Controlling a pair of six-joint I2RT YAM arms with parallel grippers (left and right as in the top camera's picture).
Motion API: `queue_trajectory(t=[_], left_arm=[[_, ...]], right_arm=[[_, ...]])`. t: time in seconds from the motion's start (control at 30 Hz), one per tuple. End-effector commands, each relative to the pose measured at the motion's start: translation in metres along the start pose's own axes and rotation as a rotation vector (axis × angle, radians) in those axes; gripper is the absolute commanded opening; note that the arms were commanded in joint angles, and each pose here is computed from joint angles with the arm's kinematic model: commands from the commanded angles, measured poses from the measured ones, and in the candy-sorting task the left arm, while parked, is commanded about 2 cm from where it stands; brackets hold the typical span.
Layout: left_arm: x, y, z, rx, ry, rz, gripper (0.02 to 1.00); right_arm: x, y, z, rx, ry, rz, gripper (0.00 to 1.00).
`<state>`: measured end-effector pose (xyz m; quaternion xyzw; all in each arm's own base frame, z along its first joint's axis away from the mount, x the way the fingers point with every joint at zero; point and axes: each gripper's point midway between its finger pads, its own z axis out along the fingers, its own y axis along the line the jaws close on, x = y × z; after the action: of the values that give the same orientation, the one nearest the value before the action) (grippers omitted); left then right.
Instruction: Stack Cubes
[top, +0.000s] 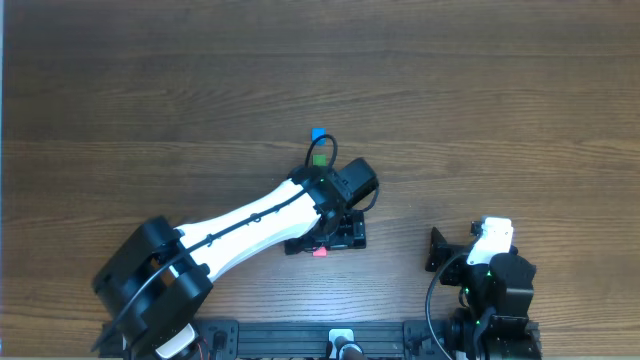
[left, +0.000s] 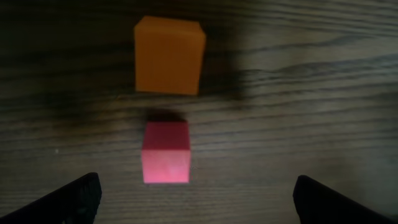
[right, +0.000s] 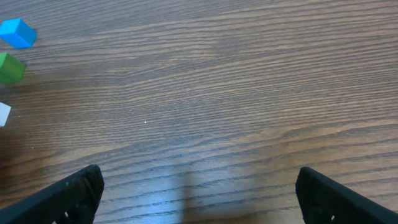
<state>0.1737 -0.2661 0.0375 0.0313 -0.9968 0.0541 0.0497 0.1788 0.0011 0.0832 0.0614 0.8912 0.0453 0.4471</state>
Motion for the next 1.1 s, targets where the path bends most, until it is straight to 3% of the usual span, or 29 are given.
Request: queue_trajectory(t=[0.03,0.3,0.53,1.1], left_arm=[[0.003,0.007,0.013,0.016,0.042,-0.057,1.0],[0.003,0.021,0.022,-0.008,0.049,-0.103,1.0],[0.008,0.024,0.027,-0.022,0.053,0.049,1.0],[0.001,0.034,0.037,-0.11,-0.002,0.128,1.0]], right_arm=[[0.0,0.0,0.0,0.0,-0.005,-0.002,0.991],[0.0,0.0,0.0,0.0,-0.005,-0.002,0.993],[0.0,0.0,0.0,0.0,-0.005,-0.002,0.991],[0.0,0.0,0.0,0.0,-0.005,-0.002,0.993]])
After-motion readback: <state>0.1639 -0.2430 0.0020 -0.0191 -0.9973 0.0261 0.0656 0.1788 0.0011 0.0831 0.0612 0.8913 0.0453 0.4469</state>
